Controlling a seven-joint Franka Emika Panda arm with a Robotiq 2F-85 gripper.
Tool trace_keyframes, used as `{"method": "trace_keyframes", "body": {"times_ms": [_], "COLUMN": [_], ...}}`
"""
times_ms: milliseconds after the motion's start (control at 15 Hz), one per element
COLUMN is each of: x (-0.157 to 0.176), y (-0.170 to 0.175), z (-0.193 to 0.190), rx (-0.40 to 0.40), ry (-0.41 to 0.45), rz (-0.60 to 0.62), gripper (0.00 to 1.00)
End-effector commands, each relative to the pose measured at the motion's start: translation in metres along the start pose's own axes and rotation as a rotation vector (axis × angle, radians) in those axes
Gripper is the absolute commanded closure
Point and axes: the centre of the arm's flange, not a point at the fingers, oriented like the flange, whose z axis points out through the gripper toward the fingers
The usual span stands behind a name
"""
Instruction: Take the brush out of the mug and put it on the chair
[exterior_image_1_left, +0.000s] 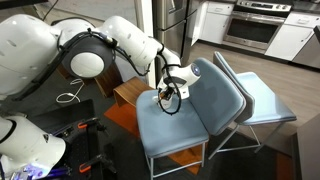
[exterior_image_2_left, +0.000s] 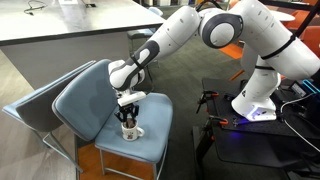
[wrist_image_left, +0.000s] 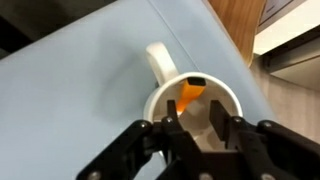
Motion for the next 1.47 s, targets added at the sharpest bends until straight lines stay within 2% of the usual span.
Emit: {"method": "trace_keyframes", "body": {"times_ms": [0,200,267,333,533,600,733,1400], "x": [-0.006,-0.006,-0.007,-0.009,-0.012,-0.013,-0.013,-0.027], "y": [0.001,-0.005,-0.009,-0.012,-0.017,-0.018,-0.016,-0.021], "z": [0.000,0.002,0.004,0.005,0.009,0.009,0.008,-0.035], "rx": [0.002,-0.011,-0.017,-0.024,-0.042,-0.045,-0.058,-0.039], "ry": [-0.007,-0.015,-0.021,-0.025,-0.037,-0.037,-0.033,0.039], "rz": [0.004,-0.022,-0.035,-0.041,-0.052,-0.054,-0.050,-0.058], "gripper": [0.56,0.61,0.67,0.65,0.75,0.75,0.95,0.94]}}
